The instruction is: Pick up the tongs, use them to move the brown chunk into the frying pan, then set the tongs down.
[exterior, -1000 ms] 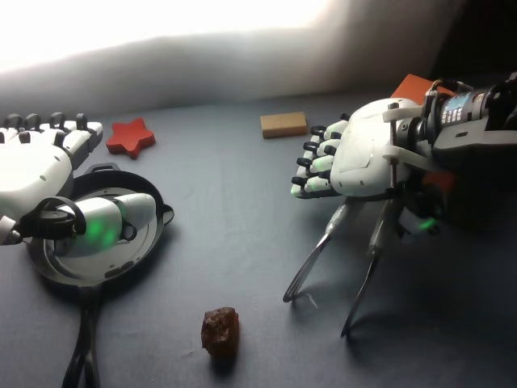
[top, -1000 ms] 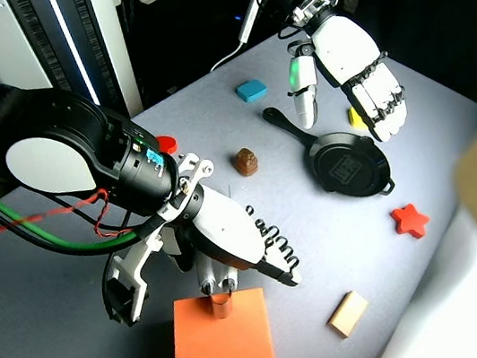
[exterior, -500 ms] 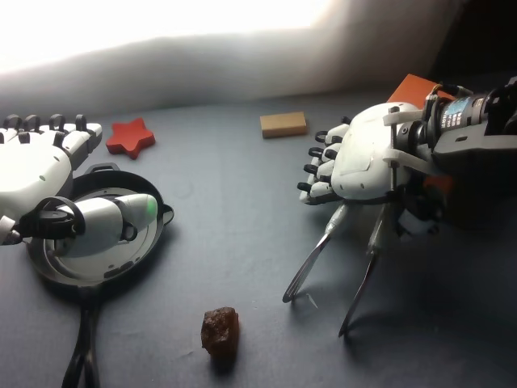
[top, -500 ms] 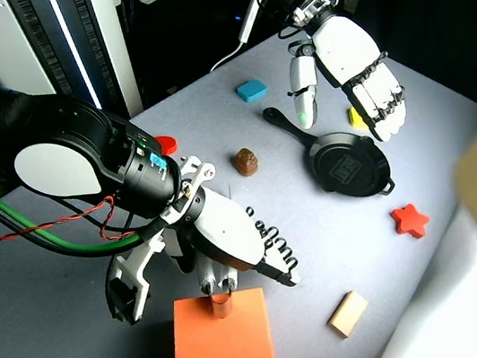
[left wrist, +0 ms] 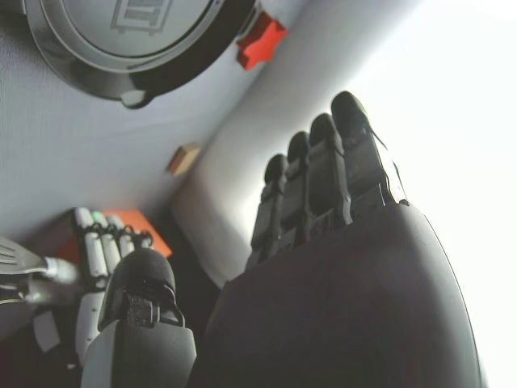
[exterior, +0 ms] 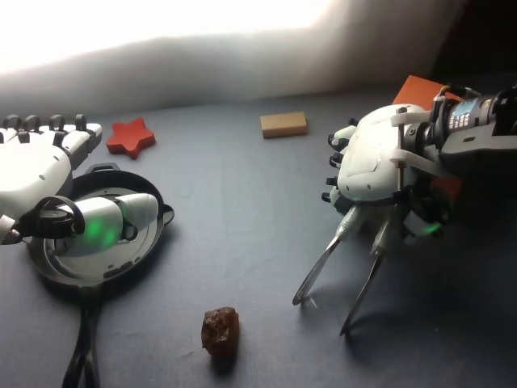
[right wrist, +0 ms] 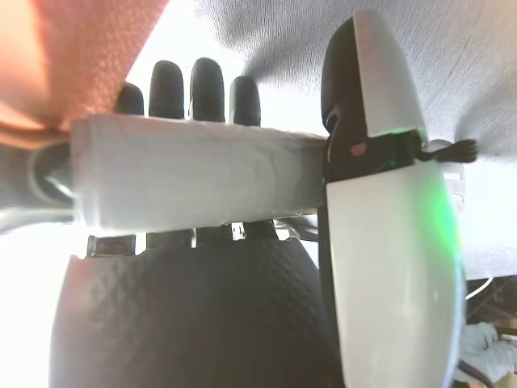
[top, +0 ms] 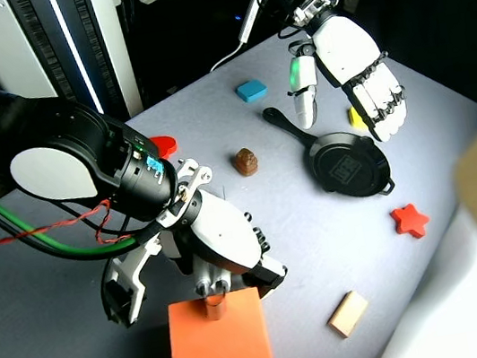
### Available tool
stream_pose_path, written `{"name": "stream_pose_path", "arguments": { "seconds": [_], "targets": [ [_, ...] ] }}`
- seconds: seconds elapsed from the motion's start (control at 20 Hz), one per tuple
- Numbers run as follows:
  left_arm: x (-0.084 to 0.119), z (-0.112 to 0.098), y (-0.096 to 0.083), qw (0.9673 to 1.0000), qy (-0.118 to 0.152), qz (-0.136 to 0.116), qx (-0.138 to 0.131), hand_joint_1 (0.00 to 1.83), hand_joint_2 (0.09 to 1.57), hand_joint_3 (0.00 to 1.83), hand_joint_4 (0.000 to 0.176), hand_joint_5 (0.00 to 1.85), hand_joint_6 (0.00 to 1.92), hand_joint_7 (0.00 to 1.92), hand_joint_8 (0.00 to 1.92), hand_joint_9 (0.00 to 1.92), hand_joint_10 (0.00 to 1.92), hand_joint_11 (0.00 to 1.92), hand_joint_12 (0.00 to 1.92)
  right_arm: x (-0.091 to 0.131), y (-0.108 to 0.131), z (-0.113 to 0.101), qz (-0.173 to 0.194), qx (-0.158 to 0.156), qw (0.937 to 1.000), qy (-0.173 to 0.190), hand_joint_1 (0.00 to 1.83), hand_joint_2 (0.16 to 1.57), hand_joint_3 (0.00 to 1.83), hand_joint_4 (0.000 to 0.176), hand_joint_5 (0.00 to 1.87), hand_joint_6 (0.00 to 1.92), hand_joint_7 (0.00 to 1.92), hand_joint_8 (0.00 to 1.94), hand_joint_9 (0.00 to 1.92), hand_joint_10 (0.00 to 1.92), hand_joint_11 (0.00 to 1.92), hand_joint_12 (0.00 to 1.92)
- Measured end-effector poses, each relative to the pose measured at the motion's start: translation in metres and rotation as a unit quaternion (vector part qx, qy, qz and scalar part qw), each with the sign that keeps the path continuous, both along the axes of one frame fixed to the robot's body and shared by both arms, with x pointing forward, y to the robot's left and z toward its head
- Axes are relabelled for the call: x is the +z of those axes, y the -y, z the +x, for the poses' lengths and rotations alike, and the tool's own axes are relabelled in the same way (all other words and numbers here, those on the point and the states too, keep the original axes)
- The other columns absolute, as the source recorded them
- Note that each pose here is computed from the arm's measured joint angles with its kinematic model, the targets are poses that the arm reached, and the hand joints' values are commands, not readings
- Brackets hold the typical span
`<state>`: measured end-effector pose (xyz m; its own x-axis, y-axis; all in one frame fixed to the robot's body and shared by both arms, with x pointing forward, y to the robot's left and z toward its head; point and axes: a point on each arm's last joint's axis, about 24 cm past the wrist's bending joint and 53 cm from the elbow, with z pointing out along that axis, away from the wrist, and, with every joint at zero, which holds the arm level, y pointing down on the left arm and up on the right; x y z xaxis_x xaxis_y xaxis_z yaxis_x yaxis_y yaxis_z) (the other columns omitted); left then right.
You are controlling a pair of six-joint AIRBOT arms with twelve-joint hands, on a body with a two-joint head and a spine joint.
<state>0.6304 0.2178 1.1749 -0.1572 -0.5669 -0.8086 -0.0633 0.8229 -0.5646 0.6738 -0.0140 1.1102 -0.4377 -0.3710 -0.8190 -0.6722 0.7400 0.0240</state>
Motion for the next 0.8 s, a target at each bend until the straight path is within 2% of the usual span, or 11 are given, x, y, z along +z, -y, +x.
{"name": "stream_pose_path", "arguments": {
  "seconds": [0.2, 0.3, 0.4, 0.45, 0.5, 0.55, 0.7, 0.75, 0.8],
  "targets": [
    [0.000, 0.000, 0.000, 1.0000, 0.000, 0.000, 0.000, 0.00, 1.19, 0.00, 0.018, 0.04, 0.00, 0.08, 0.00, 0.09, 0.00, 0.00, 0.46, 0.002, 0.002, 0.001, 0.000, -0.003, 1.0000, 0.000, 1.08, 1.11, 0.07, 0.000, 0.56, 0.72, 0.81, 0.19, 0.46, 0.88, 0.06, 1.69],
    [0.000, 0.000, 0.000, 1.0000, 0.000, 0.000, 0.000, 0.00, 1.19, 0.00, 0.025, 0.05, 0.00, 0.10, 0.00, 0.10, 0.00, 0.00, 0.48, 0.005, 0.003, 0.002, 0.002, -0.005, 1.0000, -0.001, 1.11, 1.10, 0.07, 0.000, 0.66, 0.65, 0.86, 0.21, 0.57, 0.82, 0.21, 1.64],
    [0.000, 0.000, 0.000, 1.0000, 0.000, 0.000, 0.000, 0.00, 1.19, 0.00, 0.028, 0.04, 0.00, 0.09, 0.00, 0.09, 0.00, 0.00, 0.44, 0.012, 0.002, 0.003, 0.011, -0.008, 0.9999, -0.002, 1.11, 1.12, 0.08, 0.000, 0.71, 0.58, 0.88, 0.20, 0.59, 0.79, 0.24, 1.63],
    [0.000, 0.000, 0.000, 1.0000, 0.000, 0.000, 0.000, 0.00, 1.19, 0.00, 0.025, 0.04, 0.00, 0.09, 0.00, 0.09, 0.00, 0.00, 0.46, 0.014, 0.001, 0.003, 0.014, -0.008, 0.9999, -0.003, 1.10, 1.19, 0.04, 0.000, 0.76, 1.15, 0.89, 0.21, 0.60, 0.81, 0.23, 1.67],
    [0.000, 0.000, 0.000, 1.0000, 0.000, 0.000, 0.000, 0.00, 1.19, 0.00, 0.024, 0.04, 0.00, 0.09, 0.00, 0.08, 0.00, 0.00, 0.46, 0.016, 0.000, 0.003, 0.015, -0.008, 0.9999, -0.002, 1.09, 1.23, 0.02, 0.000, 0.74, 1.30, 0.89, 0.21, 0.59, 0.82, 0.23, 1.67],
    [0.000, 0.000, 0.000, 1.0000, 0.000, 0.000, 0.000, 0.00, 1.19, 0.00, 0.021, 0.04, 0.00, 0.08, 0.00, 0.08, 0.00, 0.00, 0.46, 0.016, -0.001, 0.002, 0.018, -0.010, 0.9998, -0.006, 1.07, 1.25, 0.01, 0.000, 0.71, 1.38, 0.88, 0.21, 0.57, 0.84, 0.22, 1.68],
    [-0.001, 0.000, 0.000, 1.0000, 0.000, 0.001, 0.000, 0.00, 1.19, 0.00, 0.019, 0.05, 0.01, 0.09, 0.01, 0.09, 0.00, 0.00, 0.46, 0.026, 0.004, 0.005, 0.041, -0.035, 0.9983, -0.022, 1.08, 1.26, 0.00, 0.000, 0.71, 1.37, 0.88, 0.24, 0.56, 0.89, 0.23, 1.69],
    [-0.001, 0.000, 0.000, 1.0000, -0.001, 0.002, 0.000, 0.00, 1.19, 0.00, 0.018, 0.05, 0.00, 0.09, 0.01, 0.09, 0.00, 0.00, 0.46, 0.031, 0.006, 0.007, 0.052, -0.045, 0.9973, -0.027, 1.08, 1.22, 0.00, 0.000, 0.63, 0.92, 0.87, 0.24, 0.56, 0.87, 0.23, 1.66],
    [-0.002, 0.000, 0.000, 1.0000, -0.002, 0.001, 0.000, 0.00, 1.19, 0.00, 0.021, 0.02, 0.00, 0.08, 0.00, 0.09, 0.00, 0.00, 0.45, 0.036, 0.008, 0.007, 0.058, -0.049, 0.9968, -0.026, 1.08, 1.21, 0.00, 0.000, 0.67, 0.69, 0.86, 0.24, 0.55, 0.85, 0.21, 1.66]
  ]
}}
